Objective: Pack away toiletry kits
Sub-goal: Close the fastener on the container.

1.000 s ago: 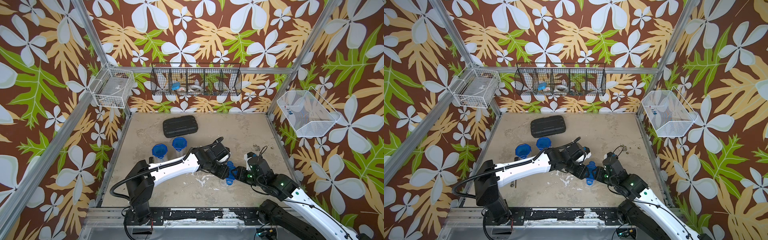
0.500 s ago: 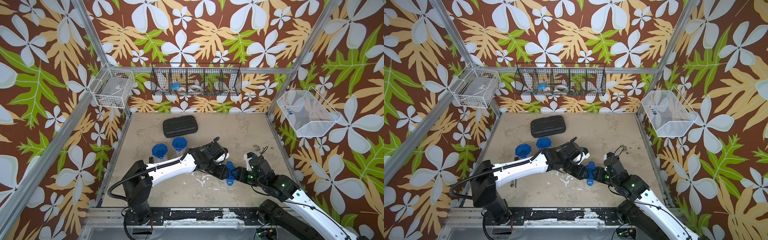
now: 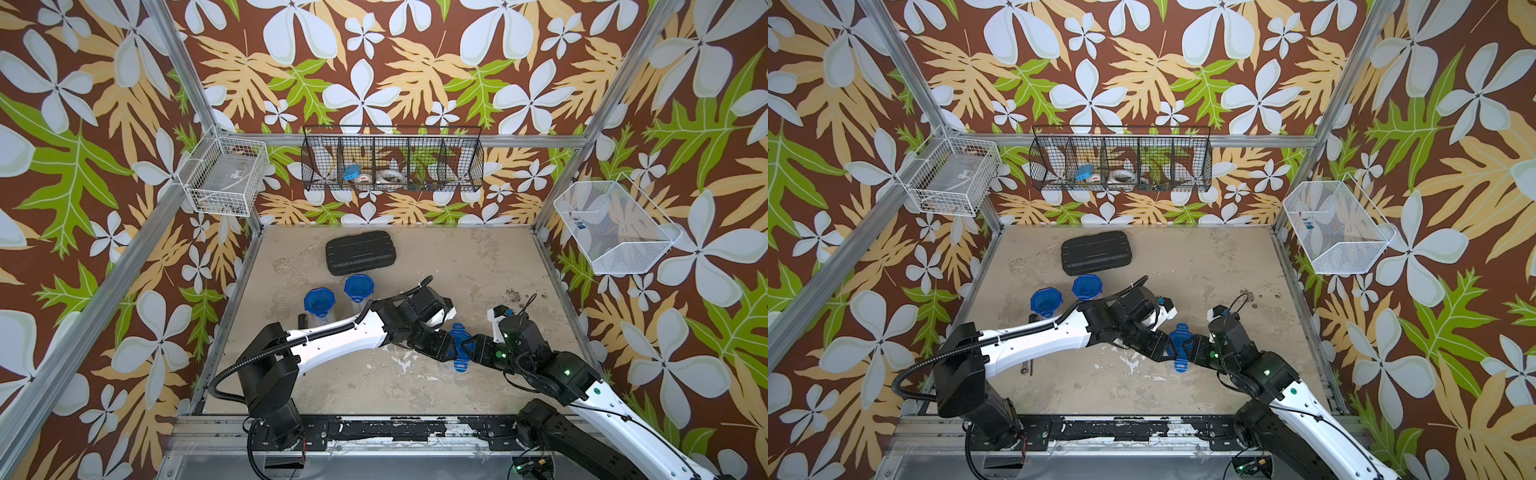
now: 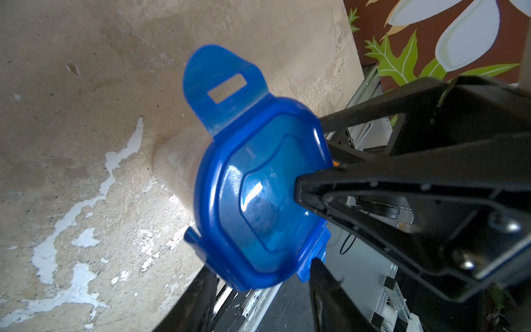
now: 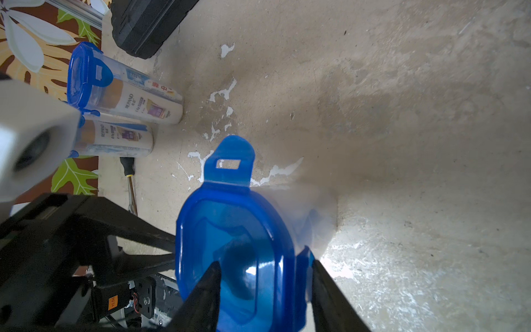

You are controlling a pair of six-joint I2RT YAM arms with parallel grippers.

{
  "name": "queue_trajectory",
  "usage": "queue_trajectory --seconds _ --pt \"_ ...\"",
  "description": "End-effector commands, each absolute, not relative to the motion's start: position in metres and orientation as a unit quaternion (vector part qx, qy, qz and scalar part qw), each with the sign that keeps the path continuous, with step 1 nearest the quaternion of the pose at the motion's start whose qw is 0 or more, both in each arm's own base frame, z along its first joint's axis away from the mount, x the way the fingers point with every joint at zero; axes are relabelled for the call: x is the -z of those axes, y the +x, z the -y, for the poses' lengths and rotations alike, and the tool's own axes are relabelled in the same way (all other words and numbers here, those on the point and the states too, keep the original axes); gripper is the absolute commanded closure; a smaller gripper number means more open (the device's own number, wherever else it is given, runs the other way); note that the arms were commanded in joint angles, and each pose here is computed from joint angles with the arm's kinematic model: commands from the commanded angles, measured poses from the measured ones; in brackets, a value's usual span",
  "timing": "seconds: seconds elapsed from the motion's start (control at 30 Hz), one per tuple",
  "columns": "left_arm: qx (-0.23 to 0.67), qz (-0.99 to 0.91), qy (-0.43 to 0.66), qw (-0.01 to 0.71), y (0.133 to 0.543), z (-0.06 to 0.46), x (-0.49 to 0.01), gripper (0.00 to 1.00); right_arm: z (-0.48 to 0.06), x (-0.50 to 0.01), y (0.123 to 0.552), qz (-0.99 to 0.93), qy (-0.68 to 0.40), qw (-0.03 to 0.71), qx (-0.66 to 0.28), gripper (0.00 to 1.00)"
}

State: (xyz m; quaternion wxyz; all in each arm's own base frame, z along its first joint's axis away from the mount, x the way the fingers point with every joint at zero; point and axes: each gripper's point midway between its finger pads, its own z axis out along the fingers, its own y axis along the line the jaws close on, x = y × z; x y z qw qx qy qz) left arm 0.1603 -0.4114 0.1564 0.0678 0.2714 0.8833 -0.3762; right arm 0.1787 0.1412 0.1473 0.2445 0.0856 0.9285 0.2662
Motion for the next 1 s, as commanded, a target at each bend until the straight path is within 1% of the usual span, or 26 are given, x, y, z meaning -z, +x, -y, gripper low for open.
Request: queue_trajectory --seconds 0.0,0.2,0.37,0.47,0.7,0.73,0.8,0.97 --pt "0.439 -0.848 0.284 0.086 0.158 0.430 -0.182 0.47 -0.130 -0.126 0.158 -0.950 0.079 0.195 -0.230 0.51" --pt "0.442 -0.848 0.280 0.089 0.159 0.429 -0.179 0.46 -0.129 -0.127 0.158 -0.952 0.072 0.196 -0.223 0.51" --pt "0.430 -0.854 0.275 0.099 0.162 0.423 -0.183 0.42 -0.127 -0.131 0.158 -0.953 0.069 0.199 -0.218 0.49" --pt "0.410 -0.864 0.275 0.097 0.161 0.413 -0.179 0.40 -0.126 -0.135 0.160 -0.952 0.064 0.206 -0.215 0.45" --pt "0.374 -0.883 0.266 0.098 0.152 0.379 -0.172 0.38 -0.127 -0.146 0.165 -0.952 0.050 0.218 -0.210 0.29" --pt "0.368 -0.885 0.266 0.101 0.153 0.374 -0.174 0.38 -0.126 -0.148 0.165 -0.952 0.049 0.219 -0.208 0.27" --pt "0.355 -0.890 0.262 0.112 0.159 0.365 -0.178 0.39 -0.125 -0.152 0.165 -0.952 0.047 0.222 -0.206 0.26" --pt "0.337 -0.905 0.218 0.139 0.202 0.348 -0.182 0.50 -0.115 -0.156 0.156 -0.955 0.050 0.220 -0.192 0.29"
